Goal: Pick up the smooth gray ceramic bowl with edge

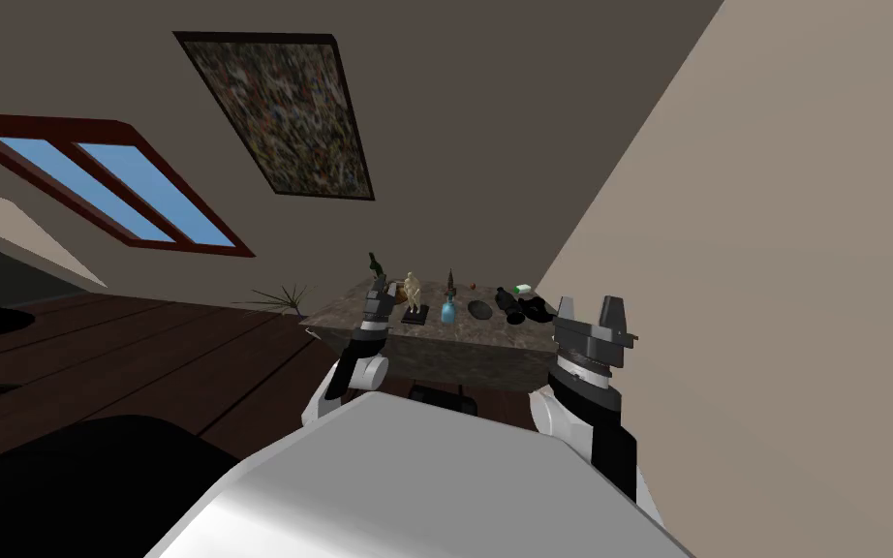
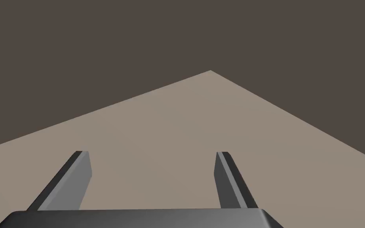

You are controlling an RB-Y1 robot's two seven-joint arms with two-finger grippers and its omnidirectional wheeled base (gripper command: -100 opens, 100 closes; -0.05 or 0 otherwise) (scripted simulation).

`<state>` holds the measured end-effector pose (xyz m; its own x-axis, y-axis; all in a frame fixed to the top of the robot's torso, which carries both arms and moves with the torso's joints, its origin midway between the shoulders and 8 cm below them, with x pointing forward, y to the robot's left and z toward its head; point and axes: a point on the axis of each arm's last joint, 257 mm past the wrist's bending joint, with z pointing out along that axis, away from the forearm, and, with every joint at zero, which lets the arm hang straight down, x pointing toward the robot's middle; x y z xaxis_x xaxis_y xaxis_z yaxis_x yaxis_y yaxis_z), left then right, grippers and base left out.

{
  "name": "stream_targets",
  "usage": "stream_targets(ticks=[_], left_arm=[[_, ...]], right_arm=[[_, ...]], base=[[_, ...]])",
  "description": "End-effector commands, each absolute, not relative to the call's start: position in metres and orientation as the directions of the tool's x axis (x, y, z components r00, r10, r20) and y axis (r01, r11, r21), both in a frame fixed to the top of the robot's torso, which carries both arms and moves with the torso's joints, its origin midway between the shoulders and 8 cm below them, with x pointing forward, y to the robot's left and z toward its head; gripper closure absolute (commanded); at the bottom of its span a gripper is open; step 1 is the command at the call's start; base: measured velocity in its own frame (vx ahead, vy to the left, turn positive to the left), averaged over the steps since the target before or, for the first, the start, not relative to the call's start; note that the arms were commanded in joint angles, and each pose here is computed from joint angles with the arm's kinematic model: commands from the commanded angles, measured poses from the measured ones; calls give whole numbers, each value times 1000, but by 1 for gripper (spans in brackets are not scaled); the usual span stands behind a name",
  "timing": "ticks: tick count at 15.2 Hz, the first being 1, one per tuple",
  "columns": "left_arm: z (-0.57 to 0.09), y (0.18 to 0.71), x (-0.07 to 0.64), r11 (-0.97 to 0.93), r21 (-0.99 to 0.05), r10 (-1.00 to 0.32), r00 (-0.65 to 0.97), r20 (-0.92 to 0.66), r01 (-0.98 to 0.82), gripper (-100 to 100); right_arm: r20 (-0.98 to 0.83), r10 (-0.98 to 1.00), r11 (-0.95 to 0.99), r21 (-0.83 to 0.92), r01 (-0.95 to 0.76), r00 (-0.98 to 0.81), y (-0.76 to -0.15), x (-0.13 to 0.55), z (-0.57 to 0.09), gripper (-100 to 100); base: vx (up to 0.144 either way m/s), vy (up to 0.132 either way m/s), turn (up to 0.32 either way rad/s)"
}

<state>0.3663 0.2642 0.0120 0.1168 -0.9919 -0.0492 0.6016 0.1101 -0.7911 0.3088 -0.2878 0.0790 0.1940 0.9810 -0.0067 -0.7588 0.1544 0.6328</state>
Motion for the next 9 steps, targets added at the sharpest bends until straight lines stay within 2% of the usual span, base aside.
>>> stream_targets(ticks=[1,9], left_arm=[[12,264,366,110,-791,-992,117,-49,602,0],[12,264,366,110,-791,-992,117,-49,602,0]], right_arm=[[-44,982,168,648,-743,184,-285,313,73,-100],[-233,962,271,747,-607,142,-280,337,15,-100]], base=[[0,-11,-63],[-4,-40,-96]])
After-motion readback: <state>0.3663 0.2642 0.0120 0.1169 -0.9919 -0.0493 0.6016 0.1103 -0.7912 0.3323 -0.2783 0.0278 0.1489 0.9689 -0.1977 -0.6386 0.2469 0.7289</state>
